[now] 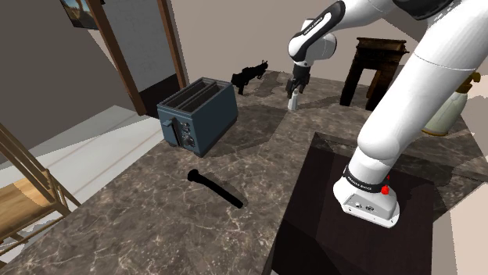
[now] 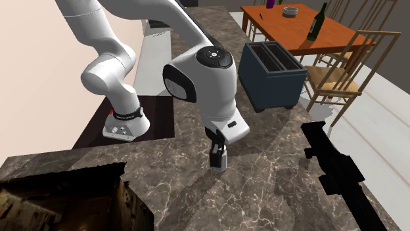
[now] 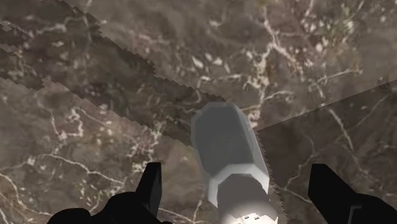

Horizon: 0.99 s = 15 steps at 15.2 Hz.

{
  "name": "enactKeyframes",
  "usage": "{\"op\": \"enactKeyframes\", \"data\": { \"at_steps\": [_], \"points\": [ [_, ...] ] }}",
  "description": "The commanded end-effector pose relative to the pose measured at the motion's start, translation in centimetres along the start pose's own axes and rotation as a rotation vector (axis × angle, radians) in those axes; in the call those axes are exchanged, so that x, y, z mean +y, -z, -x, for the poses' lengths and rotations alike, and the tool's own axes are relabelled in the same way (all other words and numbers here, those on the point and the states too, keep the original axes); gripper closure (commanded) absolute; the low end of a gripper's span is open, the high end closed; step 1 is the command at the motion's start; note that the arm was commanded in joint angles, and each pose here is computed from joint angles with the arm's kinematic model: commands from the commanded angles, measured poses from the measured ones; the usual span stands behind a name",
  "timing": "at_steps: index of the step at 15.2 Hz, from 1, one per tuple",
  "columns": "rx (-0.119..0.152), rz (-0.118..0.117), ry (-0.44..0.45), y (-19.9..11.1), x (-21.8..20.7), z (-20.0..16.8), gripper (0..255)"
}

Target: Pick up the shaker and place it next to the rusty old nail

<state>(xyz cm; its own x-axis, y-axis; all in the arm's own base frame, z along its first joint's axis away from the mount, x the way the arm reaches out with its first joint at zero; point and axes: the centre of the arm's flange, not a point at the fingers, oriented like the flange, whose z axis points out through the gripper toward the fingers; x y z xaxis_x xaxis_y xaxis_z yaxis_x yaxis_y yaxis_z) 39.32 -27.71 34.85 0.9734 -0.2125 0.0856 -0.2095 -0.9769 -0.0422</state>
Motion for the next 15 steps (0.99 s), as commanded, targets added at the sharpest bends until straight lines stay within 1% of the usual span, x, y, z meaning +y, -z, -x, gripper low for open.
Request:
{"op": "enactKeyframes", "data": {
  "at_steps": [1, 5, 6, 15],
  "points": [
    [0.0, 0.0, 0.0, -0.13, 0.03, -0.02, 0],
    [0.0, 0.0, 0.0, -0.13, 0.03, -0.02, 0],
    [0.0, 0.0, 0.0, -0.13, 0.03, -0.02, 255],
    [0.0, 0.0, 0.0, -0.13, 0.03, -0.02, 255]
  ]
}}
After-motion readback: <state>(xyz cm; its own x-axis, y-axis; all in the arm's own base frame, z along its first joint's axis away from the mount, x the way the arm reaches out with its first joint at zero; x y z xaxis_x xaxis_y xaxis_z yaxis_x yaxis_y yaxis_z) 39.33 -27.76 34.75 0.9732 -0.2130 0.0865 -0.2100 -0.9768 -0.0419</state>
